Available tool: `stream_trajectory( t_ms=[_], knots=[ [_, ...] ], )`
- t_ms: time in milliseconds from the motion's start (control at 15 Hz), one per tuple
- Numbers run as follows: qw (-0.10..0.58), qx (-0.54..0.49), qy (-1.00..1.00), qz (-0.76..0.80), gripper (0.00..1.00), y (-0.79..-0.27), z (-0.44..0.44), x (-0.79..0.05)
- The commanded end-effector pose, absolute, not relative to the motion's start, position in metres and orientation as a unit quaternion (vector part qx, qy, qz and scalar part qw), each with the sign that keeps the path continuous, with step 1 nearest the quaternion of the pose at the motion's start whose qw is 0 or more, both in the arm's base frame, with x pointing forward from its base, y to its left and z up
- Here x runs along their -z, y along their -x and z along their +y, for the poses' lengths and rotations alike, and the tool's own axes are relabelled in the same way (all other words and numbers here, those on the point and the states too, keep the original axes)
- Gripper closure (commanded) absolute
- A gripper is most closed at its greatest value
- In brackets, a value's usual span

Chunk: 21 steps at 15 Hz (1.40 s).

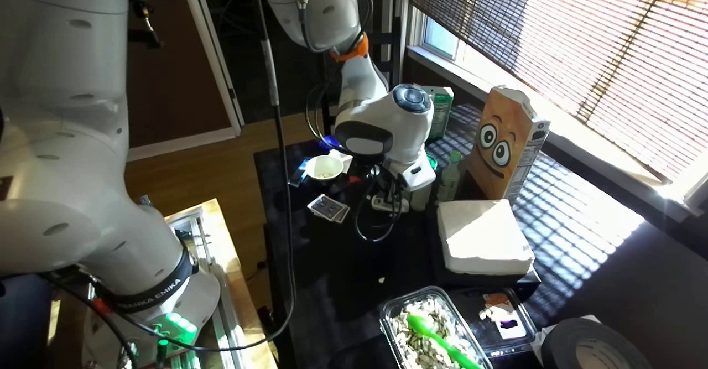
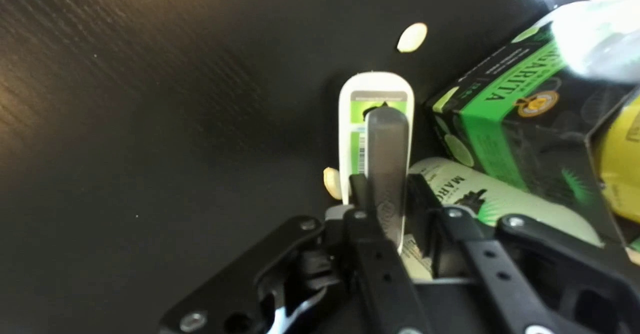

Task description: Use the brush to sweep the white objects to the right

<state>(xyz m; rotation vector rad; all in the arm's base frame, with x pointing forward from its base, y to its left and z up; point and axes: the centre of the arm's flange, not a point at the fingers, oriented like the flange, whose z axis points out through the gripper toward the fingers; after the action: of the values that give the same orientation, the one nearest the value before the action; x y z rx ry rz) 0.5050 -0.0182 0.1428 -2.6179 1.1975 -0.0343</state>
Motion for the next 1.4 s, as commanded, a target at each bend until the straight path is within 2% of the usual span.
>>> stream_trajectory(
  t_ms=[0,667,1333],
  knots=[
    [0.111,-0.010,0.891,0.440,0.94,-0.517,-0.027,-0.132],
    [0.073,-0.068,0.891,0.443,0.94,-0.473,-0.064,-0.133],
    [-0.025,-0.093,0.892,0.441,0.94,-0.421,-0.118,-0.139]
  ],
)
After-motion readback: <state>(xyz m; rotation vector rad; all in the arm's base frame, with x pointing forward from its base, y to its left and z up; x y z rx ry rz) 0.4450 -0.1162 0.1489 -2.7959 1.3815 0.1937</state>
